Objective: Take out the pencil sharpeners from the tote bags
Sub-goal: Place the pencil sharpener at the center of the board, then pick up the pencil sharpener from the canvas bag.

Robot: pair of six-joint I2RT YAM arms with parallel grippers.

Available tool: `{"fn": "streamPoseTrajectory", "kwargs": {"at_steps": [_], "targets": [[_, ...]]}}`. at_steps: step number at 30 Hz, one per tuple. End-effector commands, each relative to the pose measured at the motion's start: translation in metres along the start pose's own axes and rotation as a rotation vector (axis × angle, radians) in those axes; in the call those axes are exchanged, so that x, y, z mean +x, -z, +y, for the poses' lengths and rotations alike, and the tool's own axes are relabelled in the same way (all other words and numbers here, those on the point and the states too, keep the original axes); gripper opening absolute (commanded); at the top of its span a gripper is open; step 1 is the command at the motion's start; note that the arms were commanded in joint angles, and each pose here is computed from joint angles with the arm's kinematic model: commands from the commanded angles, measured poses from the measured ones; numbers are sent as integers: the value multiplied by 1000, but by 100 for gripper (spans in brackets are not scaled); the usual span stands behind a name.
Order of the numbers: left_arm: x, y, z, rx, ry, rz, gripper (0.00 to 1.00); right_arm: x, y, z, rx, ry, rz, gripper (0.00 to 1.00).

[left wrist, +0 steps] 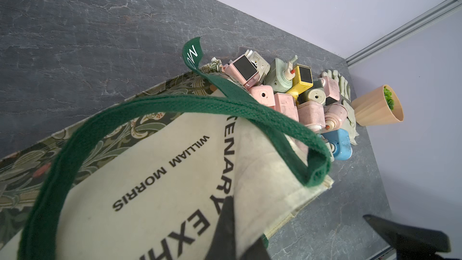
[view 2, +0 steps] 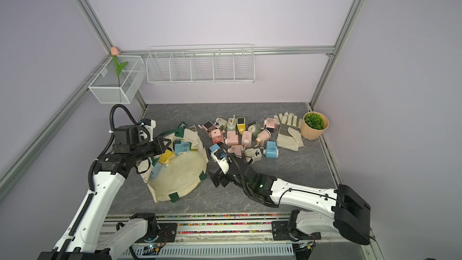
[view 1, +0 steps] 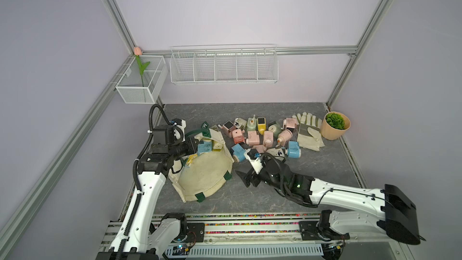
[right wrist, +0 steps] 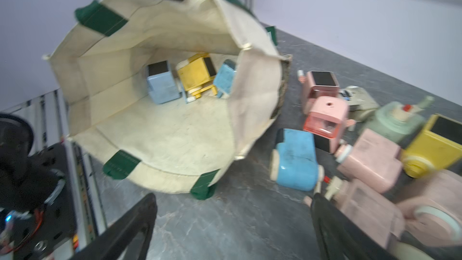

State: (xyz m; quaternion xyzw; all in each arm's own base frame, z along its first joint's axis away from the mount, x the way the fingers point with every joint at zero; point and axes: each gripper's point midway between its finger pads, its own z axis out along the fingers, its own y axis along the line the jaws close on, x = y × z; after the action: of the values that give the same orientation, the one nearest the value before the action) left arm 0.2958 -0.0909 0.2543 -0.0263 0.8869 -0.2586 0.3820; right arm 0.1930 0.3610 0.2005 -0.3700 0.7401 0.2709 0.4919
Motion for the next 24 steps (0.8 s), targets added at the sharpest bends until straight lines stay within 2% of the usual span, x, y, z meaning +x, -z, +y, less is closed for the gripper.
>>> {"fn": "streamPoseTrajectory", "kwargs": {"at_steps": [1,5,14,19,24], "targets": [[-9,9,-12,43,-13,-44,0,-7,-17,44,-123,118,0,95],[-9,8,-15,67,-12,-42,0,-3,-47,81,-152,213,27,94],[-9,13,-24,107,-23,-55,0,23,-131,131,-227,250,76,87],[-8,13,-27,127,-26,-51,0,34,-170,141,-238,274,83,86],[-9,12,-26,125,-27,-54,0,31,-197,135,-260,216,24,87]]}}
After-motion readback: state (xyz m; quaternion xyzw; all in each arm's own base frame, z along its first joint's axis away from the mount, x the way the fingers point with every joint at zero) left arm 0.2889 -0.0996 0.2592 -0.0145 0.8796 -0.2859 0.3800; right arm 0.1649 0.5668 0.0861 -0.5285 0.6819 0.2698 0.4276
